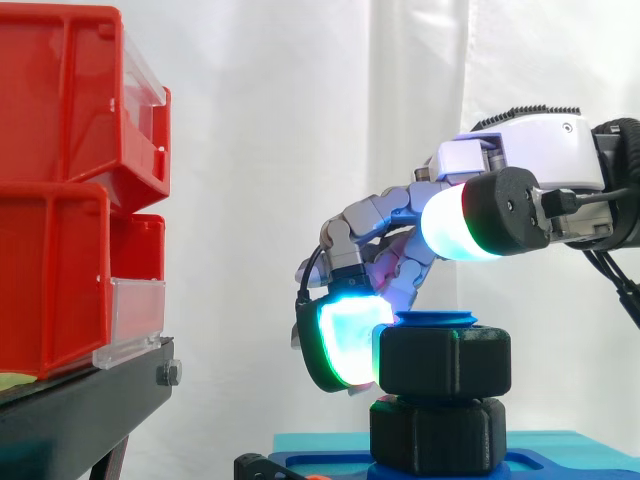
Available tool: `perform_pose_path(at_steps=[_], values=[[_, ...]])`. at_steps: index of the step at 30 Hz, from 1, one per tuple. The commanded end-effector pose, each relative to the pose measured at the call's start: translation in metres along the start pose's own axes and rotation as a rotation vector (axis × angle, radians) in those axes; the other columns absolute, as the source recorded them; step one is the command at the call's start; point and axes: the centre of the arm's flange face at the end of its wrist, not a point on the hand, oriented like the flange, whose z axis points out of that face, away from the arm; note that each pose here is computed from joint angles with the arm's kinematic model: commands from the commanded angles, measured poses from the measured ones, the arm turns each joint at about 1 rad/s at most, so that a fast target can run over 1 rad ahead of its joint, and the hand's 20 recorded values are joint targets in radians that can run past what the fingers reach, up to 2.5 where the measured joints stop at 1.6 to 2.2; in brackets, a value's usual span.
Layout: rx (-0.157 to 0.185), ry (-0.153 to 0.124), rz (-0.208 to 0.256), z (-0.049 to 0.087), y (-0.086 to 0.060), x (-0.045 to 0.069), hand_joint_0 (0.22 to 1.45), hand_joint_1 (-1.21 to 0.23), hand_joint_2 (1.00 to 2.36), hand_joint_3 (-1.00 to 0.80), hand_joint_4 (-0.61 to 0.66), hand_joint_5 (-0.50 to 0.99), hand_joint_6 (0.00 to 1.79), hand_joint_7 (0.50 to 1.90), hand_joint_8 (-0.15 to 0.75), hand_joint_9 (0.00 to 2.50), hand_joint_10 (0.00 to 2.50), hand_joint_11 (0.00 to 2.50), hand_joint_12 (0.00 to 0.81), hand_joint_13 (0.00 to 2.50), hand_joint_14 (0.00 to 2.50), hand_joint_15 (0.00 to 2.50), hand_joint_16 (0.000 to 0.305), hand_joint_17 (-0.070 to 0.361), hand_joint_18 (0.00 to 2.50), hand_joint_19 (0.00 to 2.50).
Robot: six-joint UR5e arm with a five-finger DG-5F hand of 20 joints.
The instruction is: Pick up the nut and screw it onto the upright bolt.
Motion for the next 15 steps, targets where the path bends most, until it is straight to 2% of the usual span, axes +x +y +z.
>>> perform_pose_path(at_steps=[1,3,10,15], values=[[0.002,-0.005,-0.001,-0.001,-0.002,-0.004,0.53,-0.17,1.0,-0.5,0.14,0.04,0.6,1.28,0.262,0.99,0.0,0.0,0.258,0.59,0.0,0.0,0.025,0.056,0.19,0.0],[0.002,-0.004,-0.001,-0.001,-0.003,-0.003,0.53,-0.17,1.0,-0.5,0.13,0.04,0.62,1.25,0.261,1.04,0.0,0.0,0.254,0.61,0.0,0.0,0.023,0.052,0.22,0.0],[0.005,-0.012,-0.004,-0.004,-0.009,-0.009,0.53,-0.25,1.0,-0.5,0.03,0.07,0.6,1.3,0.25,1.27,0.0,0.0,0.188,0.84,0.0,0.0,0.015,0.033,0.47,0.0],[0.016,0.011,-0.01,-0.011,-0.016,-0.01,0.53,-0.29,1.0,-0.5,0.01,0.08,0.6,1.31,0.288,1.38,0.0,0.0,0.164,0.93,0.0,0.0,0.01,0.023,0.59,0.0]])
